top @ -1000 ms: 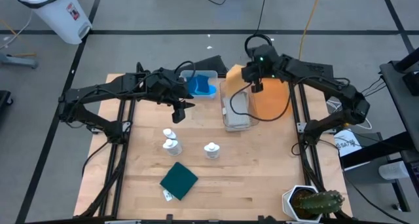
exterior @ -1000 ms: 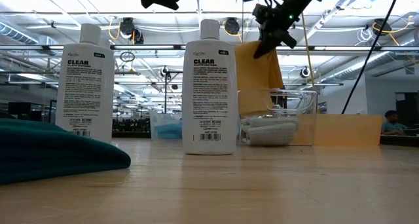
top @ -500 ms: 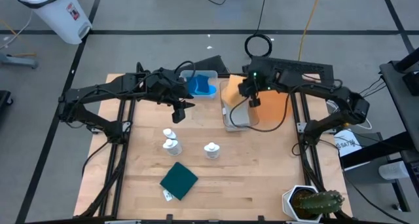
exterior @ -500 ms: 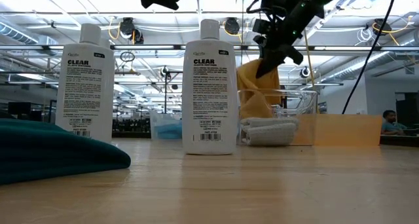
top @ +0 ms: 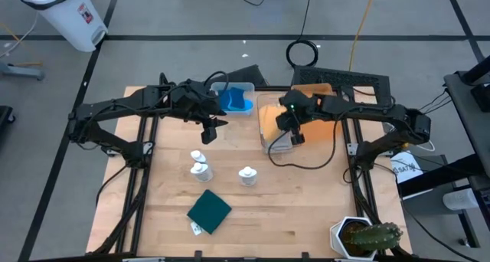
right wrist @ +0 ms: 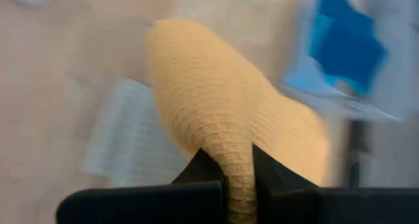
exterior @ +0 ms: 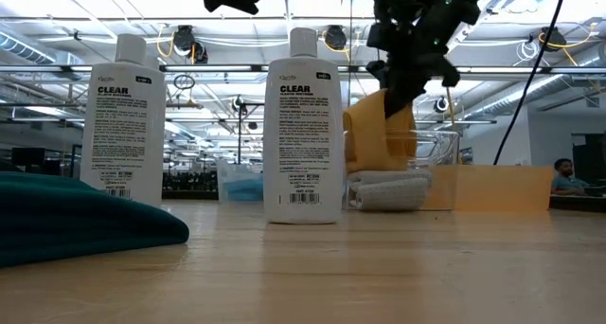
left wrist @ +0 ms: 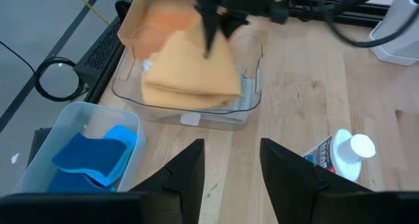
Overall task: Pick & Place Kitchen Items
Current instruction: Put the yellow towel into the transparent bin
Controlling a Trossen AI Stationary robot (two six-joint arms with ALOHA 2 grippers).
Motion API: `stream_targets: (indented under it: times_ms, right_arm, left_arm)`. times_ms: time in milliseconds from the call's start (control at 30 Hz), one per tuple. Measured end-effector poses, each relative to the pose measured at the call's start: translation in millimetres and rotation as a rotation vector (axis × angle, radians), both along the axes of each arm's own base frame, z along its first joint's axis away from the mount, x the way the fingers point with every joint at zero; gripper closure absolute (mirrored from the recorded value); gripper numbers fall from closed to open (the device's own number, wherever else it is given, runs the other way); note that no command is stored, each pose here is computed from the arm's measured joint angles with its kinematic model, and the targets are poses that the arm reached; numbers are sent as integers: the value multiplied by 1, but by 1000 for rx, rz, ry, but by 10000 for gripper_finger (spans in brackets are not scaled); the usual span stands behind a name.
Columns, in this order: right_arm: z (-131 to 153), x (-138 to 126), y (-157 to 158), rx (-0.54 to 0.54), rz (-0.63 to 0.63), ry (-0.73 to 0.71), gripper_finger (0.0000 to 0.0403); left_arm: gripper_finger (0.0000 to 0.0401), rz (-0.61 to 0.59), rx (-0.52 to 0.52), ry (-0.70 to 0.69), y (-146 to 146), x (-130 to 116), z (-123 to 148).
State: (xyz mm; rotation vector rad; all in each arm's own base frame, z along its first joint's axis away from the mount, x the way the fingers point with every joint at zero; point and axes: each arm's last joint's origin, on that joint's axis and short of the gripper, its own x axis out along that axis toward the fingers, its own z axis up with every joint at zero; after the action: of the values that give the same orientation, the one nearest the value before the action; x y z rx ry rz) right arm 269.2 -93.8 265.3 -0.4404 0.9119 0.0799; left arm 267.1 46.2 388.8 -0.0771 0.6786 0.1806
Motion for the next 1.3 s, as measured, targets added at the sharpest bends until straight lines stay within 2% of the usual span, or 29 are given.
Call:
stream_targets:
  times_ms: [133, 300, 500, 633, 733, 900, 1000, 1167, 1300]
  right_arm:
    - [-6, 0, 10, 115, 35, 6, 398]
    - [-24, -4, 15, 195, -47, 28, 373]
    - [-51, -10, 18, 263, -135, 28, 314]
    - [-55, -11, 22, 276, -146, 44, 263]
    - [-48, -10, 26, 268, -128, 26, 226]
    - [-19, -17, 36, 239, -84, -79, 182]
    - [2, -27, 41, 139, -96, -177, 165]
    - [24, -33, 34, 21, -267, -333, 153]
    - [15, -29, 19, 50, -315, -305, 152]
  left_arm:
    - [249, 3, -3, 0, 0, 0, 0]
    - [249, 4, -3, -1, 0, 0, 0]
    - [249, 1, -1, 0, 0, 0, 0]
    - [249, 1, 0, 0, 0, 0, 0]
    - [249, 0, 1, 0, 0, 0, 0]
    - [249, 0, 1, 1, 0, 0, 0]
    - [249, 0, 1, 1, 0, 0, 0]
    - [249, 4, -3, -4, 0, 0, 0]
    - [249, 3, 1, -23, 0, 1, 2]
